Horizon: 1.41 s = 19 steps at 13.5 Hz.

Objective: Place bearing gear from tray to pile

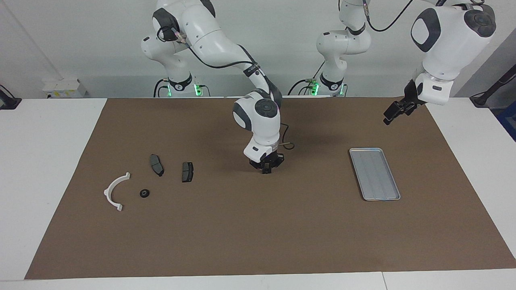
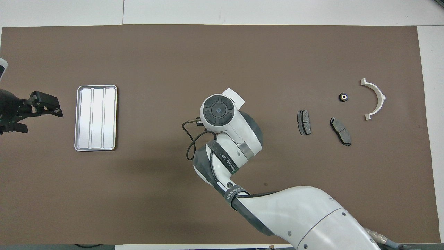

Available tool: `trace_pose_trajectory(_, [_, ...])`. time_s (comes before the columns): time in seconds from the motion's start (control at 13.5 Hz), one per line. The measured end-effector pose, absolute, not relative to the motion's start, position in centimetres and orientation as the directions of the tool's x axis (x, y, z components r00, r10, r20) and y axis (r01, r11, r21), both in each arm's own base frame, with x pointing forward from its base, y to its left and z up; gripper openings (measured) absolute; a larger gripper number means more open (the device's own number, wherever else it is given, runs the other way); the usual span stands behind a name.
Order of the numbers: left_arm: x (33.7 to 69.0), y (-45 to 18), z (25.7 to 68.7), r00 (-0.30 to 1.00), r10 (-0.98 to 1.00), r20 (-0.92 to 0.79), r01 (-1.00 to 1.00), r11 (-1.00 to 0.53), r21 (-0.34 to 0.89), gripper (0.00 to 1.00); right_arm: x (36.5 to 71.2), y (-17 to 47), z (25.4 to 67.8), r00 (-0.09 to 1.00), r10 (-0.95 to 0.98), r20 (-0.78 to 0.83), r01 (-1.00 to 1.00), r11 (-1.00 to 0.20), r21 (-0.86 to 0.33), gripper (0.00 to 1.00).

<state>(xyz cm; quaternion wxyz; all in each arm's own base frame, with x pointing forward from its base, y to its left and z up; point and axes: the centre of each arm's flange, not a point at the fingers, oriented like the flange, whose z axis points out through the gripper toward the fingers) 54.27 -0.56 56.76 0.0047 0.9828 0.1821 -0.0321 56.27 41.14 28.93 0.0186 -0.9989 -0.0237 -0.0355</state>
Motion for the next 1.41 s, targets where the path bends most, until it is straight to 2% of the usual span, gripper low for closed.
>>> trace_pose_trajectory(0.37, [54.3, -0.5, 56.8, 0.931, 0.359, -0.064, 0.36, -0.933, -0.002, 1.0, 56.9, 40.7, 29.4, 0.996, 0.036, 0.08, 0.039, -0.998, -0.04, 0.24])
trace_pose_trajectory(0.59, [54.3, -0.5, 56.8, 0.931, 0.359, -0.064, 0.36, -0.933, -0.002, 1.0, 61.0, 37.2, 33.3, 0.993, -0.014, 0.115, -0.008, -0.999, -0.053, 0.24])
trace_pose_trajectory(0.74, [54.3, -0.4, 56.8, 0.931, 0.36, -0.063, 0.361, -0.933, -0.002, 1.0, 65.0, 31.9, 38.1, 0.991, -0.002, 0.134, 0.004, -0.999, -0.047, 0.24])
trace_pose_trajectory(0.89, [54.3, -0.4, 56.8, 0.93, 0.361, -0.063, 0.362, -0.932, -0.002, 1.0, 67.3, 26.6, 41.8, 0.991, 0.022, 0.134, 0.027, -0.999, -0.031, 0.24])
trace_pose_trajectory(1.19, [54.3, -0.7, 56.8, 0.932, 0.356, -0.063, 0.357, -0.934, -0.002, 1.0, 68.8, 14.4, 46.8, 0.99, 0.119, 0.079, 0.122, -0.992, -0.037, 0.24])
trace_pose_trajectory(1.41, [54.3, -0.6, 56.8, 0.932, 0.358, -0.063, 0.358, -0.934, -0.002, 1.0, 69.4, 4.9, 47.1, 0.982, 0.184, 0.047, 0.186, -0.982, -0.046, 0.24])
